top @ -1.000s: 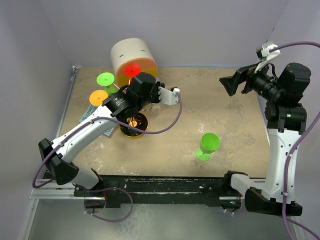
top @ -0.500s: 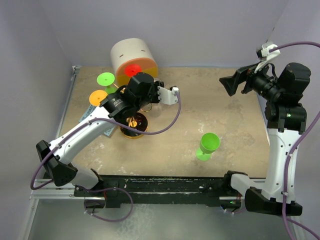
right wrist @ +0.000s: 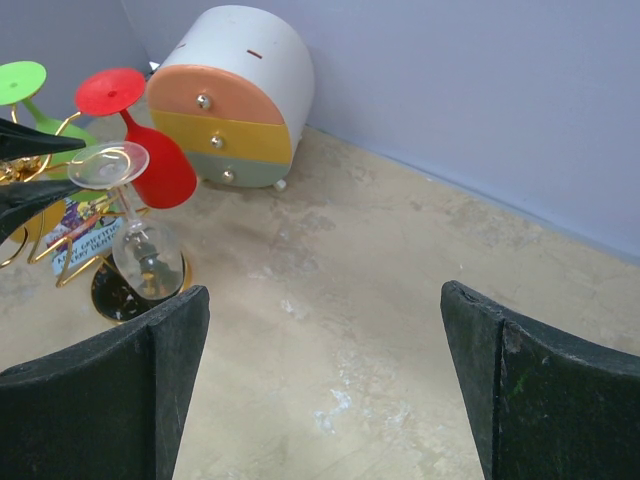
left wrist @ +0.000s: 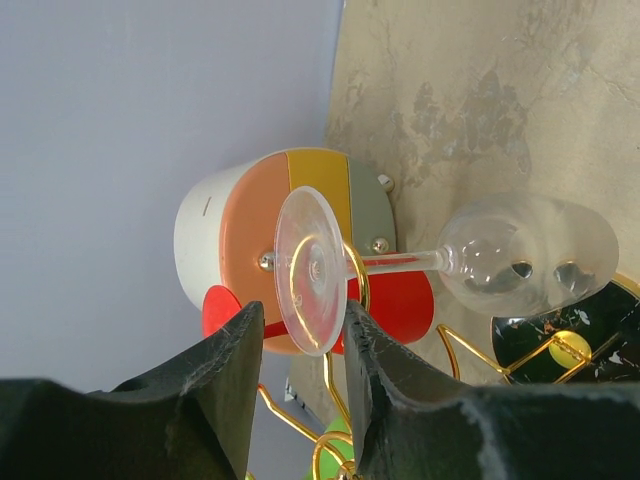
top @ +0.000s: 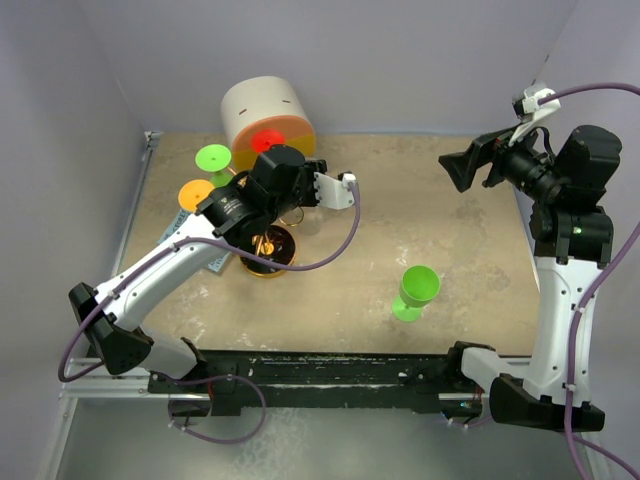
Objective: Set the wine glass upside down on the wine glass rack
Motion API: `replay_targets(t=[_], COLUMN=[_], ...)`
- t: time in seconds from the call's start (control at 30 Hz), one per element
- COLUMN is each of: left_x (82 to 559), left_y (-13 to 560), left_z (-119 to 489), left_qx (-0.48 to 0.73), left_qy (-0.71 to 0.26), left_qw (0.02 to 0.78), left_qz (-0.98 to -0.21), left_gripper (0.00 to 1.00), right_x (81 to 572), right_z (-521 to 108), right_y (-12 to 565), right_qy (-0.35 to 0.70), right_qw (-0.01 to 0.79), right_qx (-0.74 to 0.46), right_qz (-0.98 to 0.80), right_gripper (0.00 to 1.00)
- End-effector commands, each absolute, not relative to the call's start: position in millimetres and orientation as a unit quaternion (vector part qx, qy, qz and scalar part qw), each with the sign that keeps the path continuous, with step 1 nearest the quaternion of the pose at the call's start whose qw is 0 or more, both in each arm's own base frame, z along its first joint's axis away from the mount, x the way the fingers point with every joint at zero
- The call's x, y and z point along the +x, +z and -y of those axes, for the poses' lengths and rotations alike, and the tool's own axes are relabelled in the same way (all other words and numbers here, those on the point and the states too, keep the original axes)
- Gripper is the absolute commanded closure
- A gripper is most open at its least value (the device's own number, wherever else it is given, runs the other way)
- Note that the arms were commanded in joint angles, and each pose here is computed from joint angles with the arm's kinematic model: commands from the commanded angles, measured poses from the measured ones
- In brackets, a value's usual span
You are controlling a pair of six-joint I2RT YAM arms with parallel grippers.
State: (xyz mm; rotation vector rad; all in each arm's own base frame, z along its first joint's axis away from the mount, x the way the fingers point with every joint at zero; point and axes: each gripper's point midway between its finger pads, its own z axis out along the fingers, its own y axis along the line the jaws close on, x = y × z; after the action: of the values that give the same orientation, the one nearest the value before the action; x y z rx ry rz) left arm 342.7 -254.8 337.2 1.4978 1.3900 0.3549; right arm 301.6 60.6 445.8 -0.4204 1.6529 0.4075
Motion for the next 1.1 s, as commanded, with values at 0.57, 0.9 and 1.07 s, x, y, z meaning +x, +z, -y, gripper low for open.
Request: replay_targets(t=[0.57,0.9,1.07], left_x=[327.4,323.7,321.5], left_y=[349.6,353.0,352.3], left_z=[259.5,260.2,261.7], left_qx=[0.621,0.618,0.618], left_qy=[0.108,0.096,0.087], left_qw=[0.524,0.528,0.528], left_qz=[-0.573,-0.574,-0.576], left_gripper=[0.46,0.41,0.37], right_x=[301.9,303.1,303.2], right_z=[-59.3,-58.8,-59.0], right_y=[453.4,450.7,450.8], right_qy=[0.167,0.166,0.167], right_qw=[0.655,0.653,0.653], right_qx=[-0.196,-0.196,-0.196], right_qz=[-0.711,-0.712,-0.712], right_gripper=[0.0,0.0,0.0])
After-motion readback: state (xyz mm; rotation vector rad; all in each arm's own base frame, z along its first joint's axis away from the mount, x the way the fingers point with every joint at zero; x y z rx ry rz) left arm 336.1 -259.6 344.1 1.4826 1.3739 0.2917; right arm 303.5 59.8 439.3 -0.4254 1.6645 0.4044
